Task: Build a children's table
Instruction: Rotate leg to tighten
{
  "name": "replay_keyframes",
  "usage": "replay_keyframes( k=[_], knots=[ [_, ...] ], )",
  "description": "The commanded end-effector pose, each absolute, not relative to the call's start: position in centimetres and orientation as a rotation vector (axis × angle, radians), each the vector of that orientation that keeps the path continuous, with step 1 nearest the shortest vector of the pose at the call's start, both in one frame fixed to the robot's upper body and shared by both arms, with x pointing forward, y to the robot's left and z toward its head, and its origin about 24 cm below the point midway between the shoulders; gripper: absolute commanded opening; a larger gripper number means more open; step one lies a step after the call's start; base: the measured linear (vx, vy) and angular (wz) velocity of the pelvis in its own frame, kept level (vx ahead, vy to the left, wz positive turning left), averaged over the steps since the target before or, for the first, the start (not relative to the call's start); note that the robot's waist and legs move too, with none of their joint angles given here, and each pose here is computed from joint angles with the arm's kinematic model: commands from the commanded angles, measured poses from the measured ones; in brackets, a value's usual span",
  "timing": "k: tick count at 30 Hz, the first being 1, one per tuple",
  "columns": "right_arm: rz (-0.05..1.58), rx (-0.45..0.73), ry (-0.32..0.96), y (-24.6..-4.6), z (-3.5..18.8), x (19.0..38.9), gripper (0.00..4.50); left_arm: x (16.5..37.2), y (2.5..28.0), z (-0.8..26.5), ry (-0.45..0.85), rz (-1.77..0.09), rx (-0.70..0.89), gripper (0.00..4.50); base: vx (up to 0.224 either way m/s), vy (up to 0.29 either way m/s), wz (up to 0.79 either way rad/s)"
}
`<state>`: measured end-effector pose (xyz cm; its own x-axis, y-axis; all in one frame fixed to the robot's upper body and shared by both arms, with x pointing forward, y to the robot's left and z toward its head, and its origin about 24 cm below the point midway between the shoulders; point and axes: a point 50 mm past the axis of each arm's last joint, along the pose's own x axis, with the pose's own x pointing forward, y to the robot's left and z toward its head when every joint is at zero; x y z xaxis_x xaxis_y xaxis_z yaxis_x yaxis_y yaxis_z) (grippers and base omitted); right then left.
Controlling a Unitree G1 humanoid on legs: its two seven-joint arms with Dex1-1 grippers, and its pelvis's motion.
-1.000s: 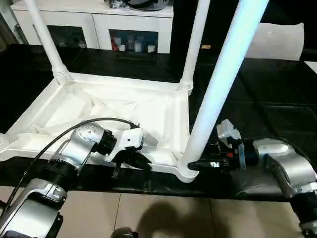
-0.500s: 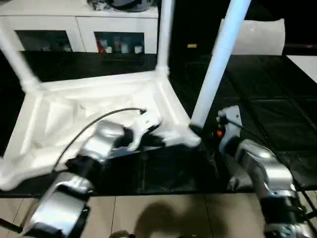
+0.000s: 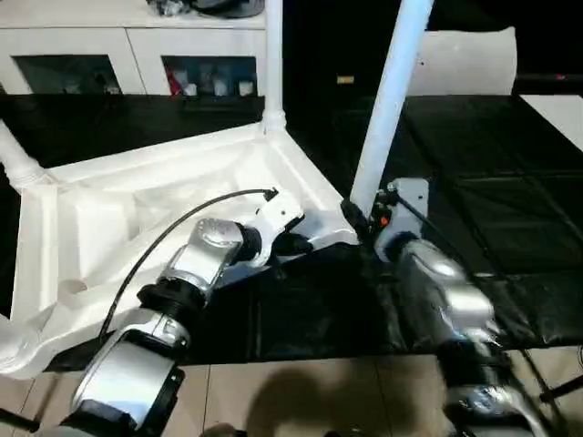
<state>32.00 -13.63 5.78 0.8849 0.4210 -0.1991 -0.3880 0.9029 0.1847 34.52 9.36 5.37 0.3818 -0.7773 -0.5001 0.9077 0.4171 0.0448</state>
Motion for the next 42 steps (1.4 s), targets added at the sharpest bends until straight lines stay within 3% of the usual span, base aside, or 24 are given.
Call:
replay_keyframes(
  k=[1,7,9,17,24,36,42],
  knots=[
    [0.523,0.131,0.206,-12.9,6.3,31.7,3.39,34.6,8.6,7.1,0.323,-1.18,0.341,0.0,0.0,0.0,0.0],
    [0.731,0.0,0.209,-16.5,6.8,29.9,3.87,33.5,10.5,6.8,0.334,-1.331,0.416,0.0,0.0,0.0,0.0],
    [0.895,-0.082,0.244,-17.8,7.2,28.8,4.01,33.0,11.5,6.7,0.35,-1.411,0.436,0.0,0.0,0.0,0.0],
    [1.198,-0.181,0.324,-18.8,7.8,27.1,4.01,31.8,12.7,6.5,0.41,-1.581,0.467,0.0,0.0,0.0,0.0],
    [1.353,-0.17,0.395,-18.5,7.9,27.2,3.35,30.8,13.0,6.3,0.452,-1.711,0.506,0.0,0.0,0.0,0.0],
    [1.471,-0.166,0.44,-17.9,7.8,27.2,2.21,30.8,12.8,6.8,0.445,-1.737,0.521,0.0,0.0,0.0,0.0],
    [1.491,-0.126,0.44,-17.5,7.6,26.8,1.98,31.0,12.8,6.9,0.44,-1.72,0.52,0.0,0.0,0.0,0.0]
  ],
)
